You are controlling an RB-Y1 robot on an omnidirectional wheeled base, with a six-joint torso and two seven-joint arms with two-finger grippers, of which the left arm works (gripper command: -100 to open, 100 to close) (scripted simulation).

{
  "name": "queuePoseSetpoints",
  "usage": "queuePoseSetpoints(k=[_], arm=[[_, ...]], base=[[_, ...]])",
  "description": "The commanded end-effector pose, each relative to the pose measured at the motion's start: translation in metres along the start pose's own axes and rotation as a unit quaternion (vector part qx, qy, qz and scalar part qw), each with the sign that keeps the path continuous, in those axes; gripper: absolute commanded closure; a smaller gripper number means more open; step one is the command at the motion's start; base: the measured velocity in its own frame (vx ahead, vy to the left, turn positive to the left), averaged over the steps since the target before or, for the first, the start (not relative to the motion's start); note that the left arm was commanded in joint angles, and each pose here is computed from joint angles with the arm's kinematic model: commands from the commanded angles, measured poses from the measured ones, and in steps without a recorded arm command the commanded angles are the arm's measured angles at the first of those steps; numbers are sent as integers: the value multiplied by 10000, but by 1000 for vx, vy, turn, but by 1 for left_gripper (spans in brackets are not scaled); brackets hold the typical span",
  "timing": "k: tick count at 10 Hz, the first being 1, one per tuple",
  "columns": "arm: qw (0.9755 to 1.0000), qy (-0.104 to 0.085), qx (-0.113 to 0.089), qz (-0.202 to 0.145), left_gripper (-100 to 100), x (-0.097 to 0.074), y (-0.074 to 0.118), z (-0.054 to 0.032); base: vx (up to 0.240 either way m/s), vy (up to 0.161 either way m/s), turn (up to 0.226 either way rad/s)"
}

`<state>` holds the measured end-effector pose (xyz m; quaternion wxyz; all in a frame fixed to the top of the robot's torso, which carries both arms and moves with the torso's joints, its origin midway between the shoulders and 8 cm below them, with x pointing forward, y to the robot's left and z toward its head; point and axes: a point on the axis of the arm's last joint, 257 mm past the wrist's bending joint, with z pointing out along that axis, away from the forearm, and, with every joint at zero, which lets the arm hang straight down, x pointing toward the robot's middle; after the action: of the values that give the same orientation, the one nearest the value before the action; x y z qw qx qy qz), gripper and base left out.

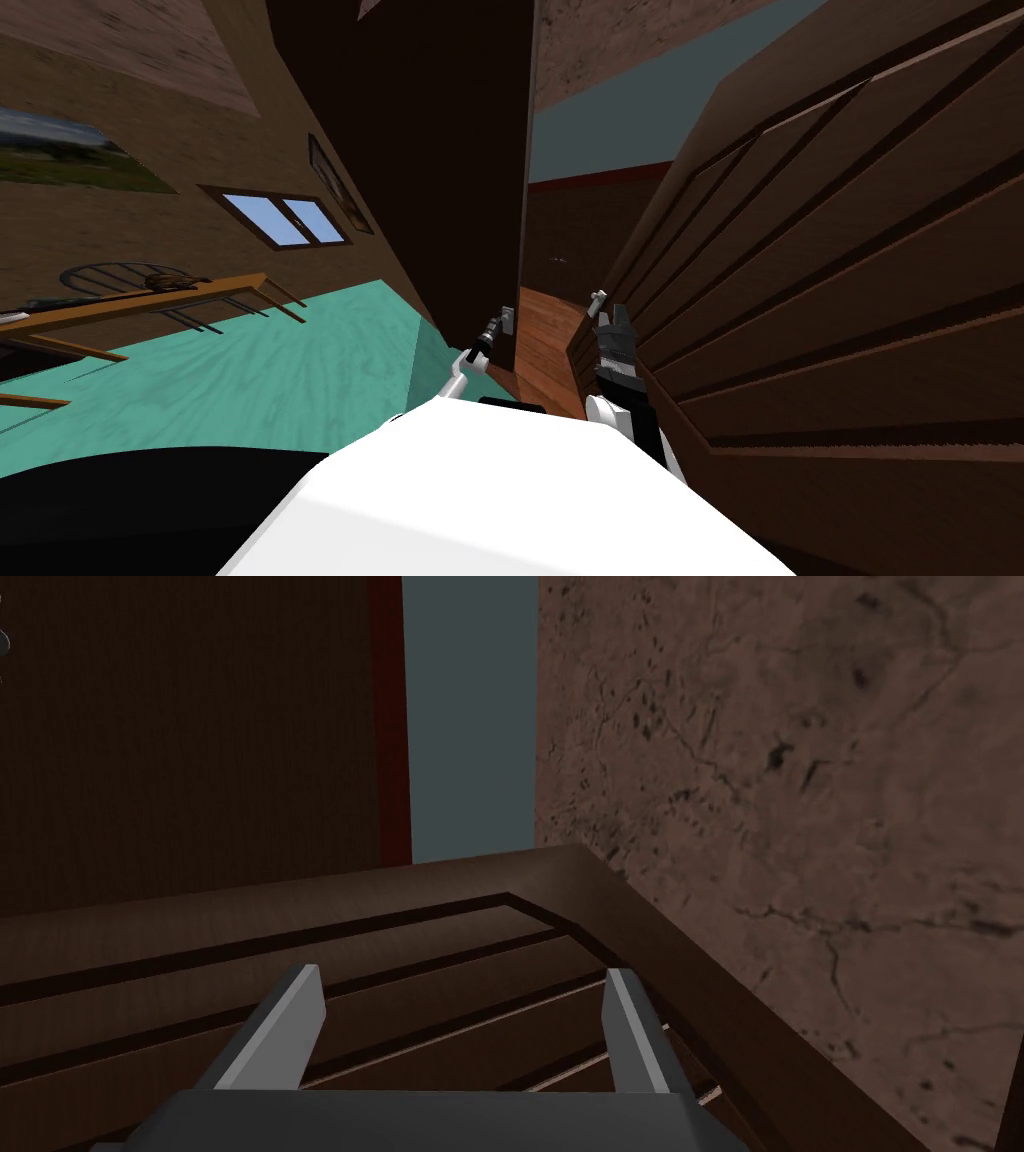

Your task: Push the door open

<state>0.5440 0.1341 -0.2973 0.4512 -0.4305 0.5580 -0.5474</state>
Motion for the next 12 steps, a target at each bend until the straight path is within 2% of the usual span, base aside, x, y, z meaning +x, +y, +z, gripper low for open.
queuePoseSetpoints(k=[1,6,7,12], arm=[[10000,25,-11,-22,-100,34,-3,-5],[9998,109,-30,-152,-100,186,-17,-8],[9999,100,-31,-134,-100,163,-13,-12],[10000,40,-11,-90,-100,83,-6,6]], base=[[-199,17,13],[-218,9,15],[-90,15,-3],[165,-41,-22]])
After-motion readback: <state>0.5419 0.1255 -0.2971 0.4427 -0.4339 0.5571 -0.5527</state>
